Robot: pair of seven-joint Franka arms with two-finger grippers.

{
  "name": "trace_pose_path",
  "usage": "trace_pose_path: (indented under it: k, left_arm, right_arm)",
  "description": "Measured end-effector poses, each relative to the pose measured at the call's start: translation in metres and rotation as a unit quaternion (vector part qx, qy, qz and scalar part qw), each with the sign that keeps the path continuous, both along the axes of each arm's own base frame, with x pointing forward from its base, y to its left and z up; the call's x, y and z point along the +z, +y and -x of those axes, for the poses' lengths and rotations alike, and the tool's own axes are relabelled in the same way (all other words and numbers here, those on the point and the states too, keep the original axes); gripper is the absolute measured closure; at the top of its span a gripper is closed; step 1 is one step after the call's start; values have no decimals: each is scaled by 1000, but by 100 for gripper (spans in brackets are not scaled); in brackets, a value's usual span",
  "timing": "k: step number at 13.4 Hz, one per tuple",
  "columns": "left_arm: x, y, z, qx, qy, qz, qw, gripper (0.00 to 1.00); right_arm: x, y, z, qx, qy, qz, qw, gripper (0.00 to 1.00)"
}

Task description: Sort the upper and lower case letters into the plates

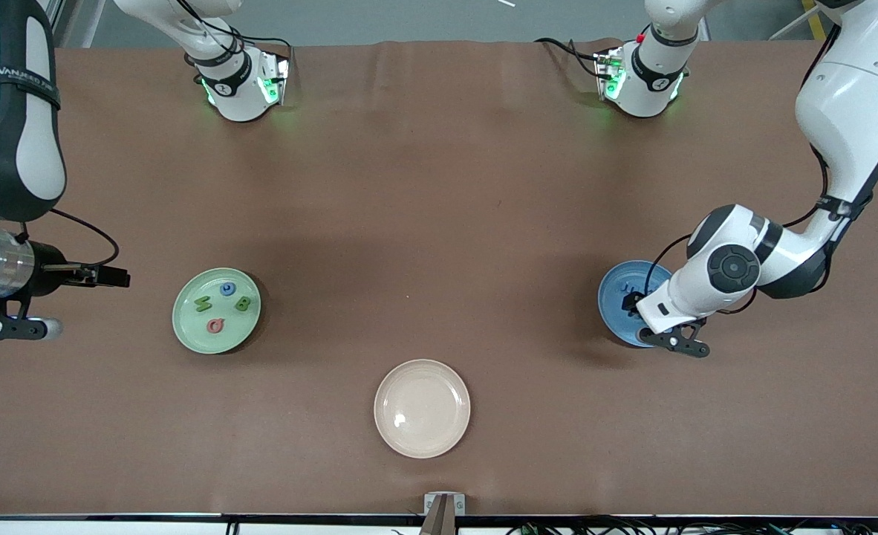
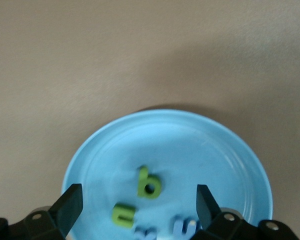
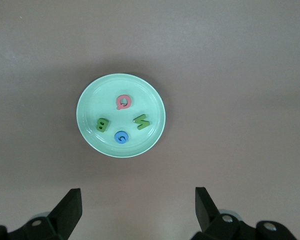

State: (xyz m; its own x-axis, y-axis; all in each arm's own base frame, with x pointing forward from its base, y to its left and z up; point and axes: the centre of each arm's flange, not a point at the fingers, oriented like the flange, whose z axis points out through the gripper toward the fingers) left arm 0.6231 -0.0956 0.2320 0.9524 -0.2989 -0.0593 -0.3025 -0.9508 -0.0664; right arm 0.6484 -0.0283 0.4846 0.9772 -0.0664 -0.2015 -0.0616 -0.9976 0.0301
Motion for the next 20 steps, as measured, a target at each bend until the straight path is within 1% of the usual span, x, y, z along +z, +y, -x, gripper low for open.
trace_pose_path:
  k: [1, 4, 8, 10, 13, 17, 20]
  left_arm:
    - [10, 5, -1, 7, 2, -3, 1000, 0]
    - [36, 21, -4, 26, -7, 4, 1000, 0]
    - [37, 26, -2, 30, 7, -6, 1000, 0]
    - [40, 28, -3, 30, 9, 1, 1000, 0]
    - [61, 22, -9, 22, 28, 47, 998, 0]
    - [69, 16, -11, 27, 54, 50, 997, 0]
    - [89, 9, -4, 25, 69, 50, 996, 0]
  right_arm:
    - [0, -4, 0, -1, 0, 0, 1000, 0]
    - [4, -16, 1, 0, -4, -3, 1000, 0]
    - [12, -22, 2, 0, -11, -4, 1000, 0]
    - [17, -22, 1, 0, -17, -4, 1000, 0]
    - [27, -19, -1, 4, -28, -4, 1000, 0]
    - [47, -16, -5, 8, -50, -3, 999, 0]
    - [51, -15, -5, 9, -54, -3, 998, 0]
